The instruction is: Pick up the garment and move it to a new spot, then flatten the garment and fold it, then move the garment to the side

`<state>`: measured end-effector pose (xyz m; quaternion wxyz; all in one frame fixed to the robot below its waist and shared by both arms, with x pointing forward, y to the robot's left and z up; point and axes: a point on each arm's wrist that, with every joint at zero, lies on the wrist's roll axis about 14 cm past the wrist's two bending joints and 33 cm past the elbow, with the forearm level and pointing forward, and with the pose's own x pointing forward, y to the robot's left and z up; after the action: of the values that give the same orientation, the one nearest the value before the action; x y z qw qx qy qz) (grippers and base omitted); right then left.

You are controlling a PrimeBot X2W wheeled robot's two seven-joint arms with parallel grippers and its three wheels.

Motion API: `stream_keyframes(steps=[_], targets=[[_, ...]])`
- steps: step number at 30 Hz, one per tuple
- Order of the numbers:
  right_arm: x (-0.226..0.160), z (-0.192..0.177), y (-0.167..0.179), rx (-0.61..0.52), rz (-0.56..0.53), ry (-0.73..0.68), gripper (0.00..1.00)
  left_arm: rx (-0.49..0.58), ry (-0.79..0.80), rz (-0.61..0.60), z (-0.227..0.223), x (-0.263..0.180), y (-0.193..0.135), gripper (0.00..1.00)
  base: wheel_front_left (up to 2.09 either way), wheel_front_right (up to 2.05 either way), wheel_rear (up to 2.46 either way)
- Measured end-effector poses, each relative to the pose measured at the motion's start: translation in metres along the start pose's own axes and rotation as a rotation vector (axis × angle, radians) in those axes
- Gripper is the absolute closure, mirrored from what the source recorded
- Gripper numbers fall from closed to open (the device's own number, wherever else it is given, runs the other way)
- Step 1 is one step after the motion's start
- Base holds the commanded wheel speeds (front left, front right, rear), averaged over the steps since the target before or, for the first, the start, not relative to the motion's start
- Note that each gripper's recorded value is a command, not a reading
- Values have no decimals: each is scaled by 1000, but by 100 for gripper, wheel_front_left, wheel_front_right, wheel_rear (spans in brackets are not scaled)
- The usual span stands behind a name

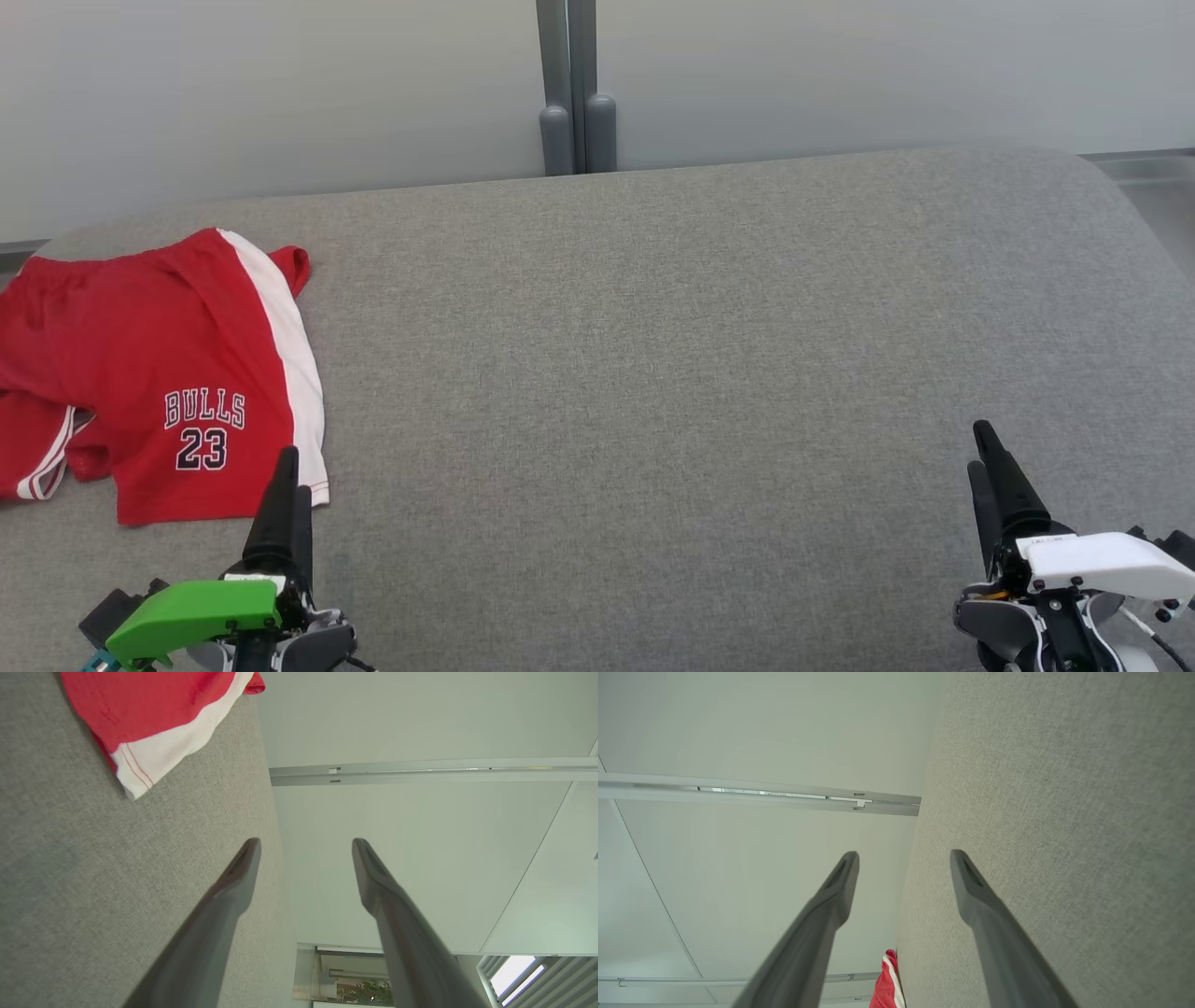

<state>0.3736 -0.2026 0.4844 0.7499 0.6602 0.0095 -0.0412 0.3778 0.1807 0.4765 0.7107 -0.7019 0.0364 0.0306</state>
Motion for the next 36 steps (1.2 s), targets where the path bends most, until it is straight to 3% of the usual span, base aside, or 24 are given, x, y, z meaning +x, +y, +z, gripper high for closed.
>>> stream_keyframes(steps=[9,23,36], targets=[[1,-2,15,-259,44,-1,0,143,-4,12,-2,-1,3,0,0,0,0],[0,-13,28,-633,106,15,0,459,0,1,-5,-2,2,0,0,0,0],[-5,-11,20,-902,103,20,0,766,27,-6,-10,-3,7,0,0,0,0]])
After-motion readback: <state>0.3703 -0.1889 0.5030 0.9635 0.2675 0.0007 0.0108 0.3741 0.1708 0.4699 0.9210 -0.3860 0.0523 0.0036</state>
